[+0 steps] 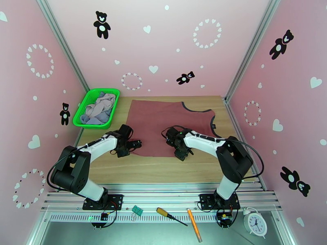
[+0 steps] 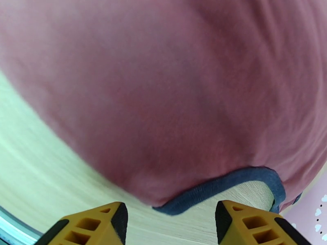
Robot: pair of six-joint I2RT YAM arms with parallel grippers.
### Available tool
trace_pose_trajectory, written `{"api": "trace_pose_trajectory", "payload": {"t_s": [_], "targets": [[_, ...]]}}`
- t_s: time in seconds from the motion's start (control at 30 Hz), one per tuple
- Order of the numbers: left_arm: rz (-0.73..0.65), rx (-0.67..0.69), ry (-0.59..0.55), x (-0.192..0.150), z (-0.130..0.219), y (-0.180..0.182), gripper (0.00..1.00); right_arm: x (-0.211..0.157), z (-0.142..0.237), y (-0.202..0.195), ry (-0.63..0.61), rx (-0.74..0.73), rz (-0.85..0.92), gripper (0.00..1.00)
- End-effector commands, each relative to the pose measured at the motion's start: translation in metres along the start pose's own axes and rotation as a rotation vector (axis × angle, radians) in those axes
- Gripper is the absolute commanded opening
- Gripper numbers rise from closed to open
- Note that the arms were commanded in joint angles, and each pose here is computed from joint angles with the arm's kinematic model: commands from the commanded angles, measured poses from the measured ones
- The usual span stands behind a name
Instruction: Fold and stack the mixed laundry pile
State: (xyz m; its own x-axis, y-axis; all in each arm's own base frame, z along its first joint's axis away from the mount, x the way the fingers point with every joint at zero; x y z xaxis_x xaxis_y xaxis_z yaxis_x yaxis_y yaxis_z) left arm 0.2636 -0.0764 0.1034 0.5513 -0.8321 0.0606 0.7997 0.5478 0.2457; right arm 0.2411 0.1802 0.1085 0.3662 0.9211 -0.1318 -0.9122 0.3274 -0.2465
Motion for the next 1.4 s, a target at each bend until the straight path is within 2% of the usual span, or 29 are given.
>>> {"api": "trace_pose_trajectory", "payload": {"t_s": [0.0, 0.17, 0.57, 0.7, 0.83, 0.87, 1.1, 1.37], "targets": [[0.013, 0.005, -0.045, 0.003, 0.006, 0.003, 0.00, -0.002, -0.006, 0.002, 0.029, -0.006, 0.025, 0.62], [0.017, 0.005, -0.047, 0.003, 0.007, 0.004, 0.00, -0.002, -0.009, 0.008, 0.042, 0.015, 0.037, 0.58], [0.039, 0.040, -0.082, -0.002, 0.020, 0.010, 0.00, -0.003, -0.032, 0.018, 0.149, 0.016, 0.078, 0.36], [0.041, 0.036, -0.081, -0.002, 0.020, 0.009, 0.00, -0.001, -0.030, 0.013, 0.140, -0.016, 0.071, 0.22], [0.042, 0.049, -0.086, -0.003, 0.024, 0.010, 0.00, -0.001, -0.016, 0.008, 0.111, -0.041, 0.060, 0.02], [0.041, 0.056, -0.091, -0.004, 0.027, 0.010, 0.00, -0.001, -0.011, 0.006, 0.097, -0.047, 0.054, 0.00], [0.016, 0.107, -0.123, -0.009, 0.051, 0.013, 0.00, -0.005, 0.032, -0.005, 0.008, -0.078, 0.023, 0.00], [0.007, 0.084, -0.089, -0.001, 0.051, 0.020, 0.00, 0.002, 0.046, -0.017, 0.014, -0.113, 0.075, 0.00]]}}
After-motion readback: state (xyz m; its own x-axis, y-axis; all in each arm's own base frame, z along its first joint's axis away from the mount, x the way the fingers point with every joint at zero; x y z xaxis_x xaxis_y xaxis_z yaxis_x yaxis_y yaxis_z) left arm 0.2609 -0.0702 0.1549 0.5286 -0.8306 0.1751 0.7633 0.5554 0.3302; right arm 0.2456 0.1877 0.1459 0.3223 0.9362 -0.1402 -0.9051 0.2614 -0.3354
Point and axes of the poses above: each hand's point on the last joint's axis, 136 mm out from that joint toward the fingers, its own z axis back along the fingers, its own y axis along the line the jaws close on, x = y × z, the point moved 8 cm from there along z, back along the fingers, and after that the axes turned 15 degrees about z, right-handed, at the moved point
